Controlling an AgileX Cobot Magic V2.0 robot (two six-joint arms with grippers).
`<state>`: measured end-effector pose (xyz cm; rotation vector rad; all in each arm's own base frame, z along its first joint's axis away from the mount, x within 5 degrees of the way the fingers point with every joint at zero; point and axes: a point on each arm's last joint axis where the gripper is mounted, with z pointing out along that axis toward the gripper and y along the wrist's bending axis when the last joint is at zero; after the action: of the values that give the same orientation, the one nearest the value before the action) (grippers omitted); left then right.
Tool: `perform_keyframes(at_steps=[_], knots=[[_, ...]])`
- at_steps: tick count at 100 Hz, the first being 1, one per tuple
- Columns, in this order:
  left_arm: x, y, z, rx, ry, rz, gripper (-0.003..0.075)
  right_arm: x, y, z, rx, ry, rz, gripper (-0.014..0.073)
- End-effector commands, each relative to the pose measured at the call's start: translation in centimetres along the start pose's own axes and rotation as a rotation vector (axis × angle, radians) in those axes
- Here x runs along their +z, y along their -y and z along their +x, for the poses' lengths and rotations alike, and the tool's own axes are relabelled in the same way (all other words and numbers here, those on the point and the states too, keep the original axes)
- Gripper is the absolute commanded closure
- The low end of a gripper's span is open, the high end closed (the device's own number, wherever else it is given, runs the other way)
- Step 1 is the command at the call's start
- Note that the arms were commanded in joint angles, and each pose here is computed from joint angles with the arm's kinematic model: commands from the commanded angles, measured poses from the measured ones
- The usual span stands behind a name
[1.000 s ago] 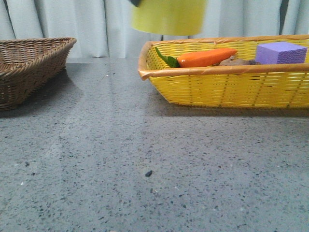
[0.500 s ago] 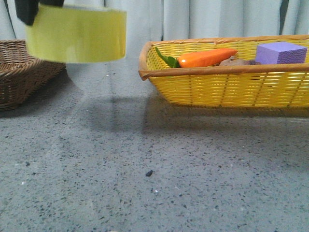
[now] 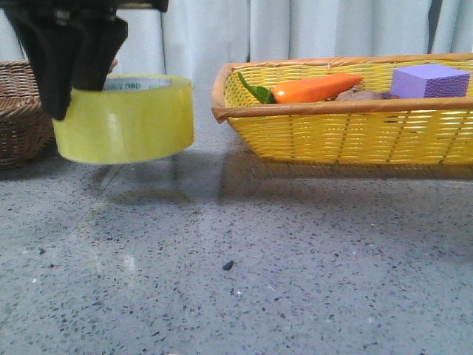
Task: Transfer tape with both arms
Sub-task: 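Lift the tape roll with the right gripper and carry it toward the brown basket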
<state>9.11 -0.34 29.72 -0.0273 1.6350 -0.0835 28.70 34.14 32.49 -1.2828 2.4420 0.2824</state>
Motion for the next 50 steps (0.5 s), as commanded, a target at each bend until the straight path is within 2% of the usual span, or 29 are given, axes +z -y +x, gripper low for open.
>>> perform_keyframes(at_steps=[1, 23, 50], knots=[[0.0, 0.1, -1.9, -0.012, 0.11, 0.008, 0.0741, -3.3, 0.1, -0.2, -0.02, 0.068, 0.024, 0.0633], [0.0, 0.1, -1.9, -0.012, 0.11, 0.008, 0.0741, -2.4, 0.2, -0.4, -0.019, 0.062, 0.023, 0.0617], [0.0, 0.1, -1.9, -0.012, 0.11, 0.008, 0.0741, -2.3, 0.2, -0.5, -0.019, 0.066, 0.024, 0.0393]])
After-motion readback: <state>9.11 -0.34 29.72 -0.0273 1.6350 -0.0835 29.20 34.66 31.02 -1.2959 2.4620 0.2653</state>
